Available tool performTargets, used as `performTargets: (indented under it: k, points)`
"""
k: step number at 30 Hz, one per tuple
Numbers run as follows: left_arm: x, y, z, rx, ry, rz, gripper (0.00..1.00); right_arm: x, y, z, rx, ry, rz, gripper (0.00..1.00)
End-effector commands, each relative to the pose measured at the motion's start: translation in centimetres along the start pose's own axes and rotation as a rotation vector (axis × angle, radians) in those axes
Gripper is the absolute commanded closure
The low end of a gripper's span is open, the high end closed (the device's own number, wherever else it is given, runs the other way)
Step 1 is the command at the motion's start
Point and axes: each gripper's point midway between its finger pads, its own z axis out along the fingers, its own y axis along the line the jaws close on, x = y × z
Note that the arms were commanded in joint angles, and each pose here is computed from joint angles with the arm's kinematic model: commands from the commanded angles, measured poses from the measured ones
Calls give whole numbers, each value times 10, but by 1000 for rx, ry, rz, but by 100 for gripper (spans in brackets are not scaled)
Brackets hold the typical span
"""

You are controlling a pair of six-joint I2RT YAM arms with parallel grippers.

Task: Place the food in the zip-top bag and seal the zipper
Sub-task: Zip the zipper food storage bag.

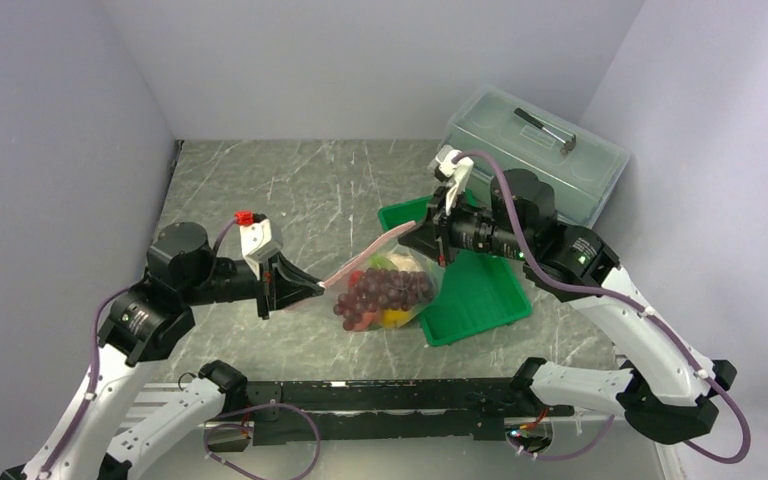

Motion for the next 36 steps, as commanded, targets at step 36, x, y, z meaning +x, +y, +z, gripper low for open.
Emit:
performTargets:
  k: [36]
  points:
    - [-25, 17, -32, -253, -64, 75, 61, -77, -9, -27, 70, -310, -92, 100]
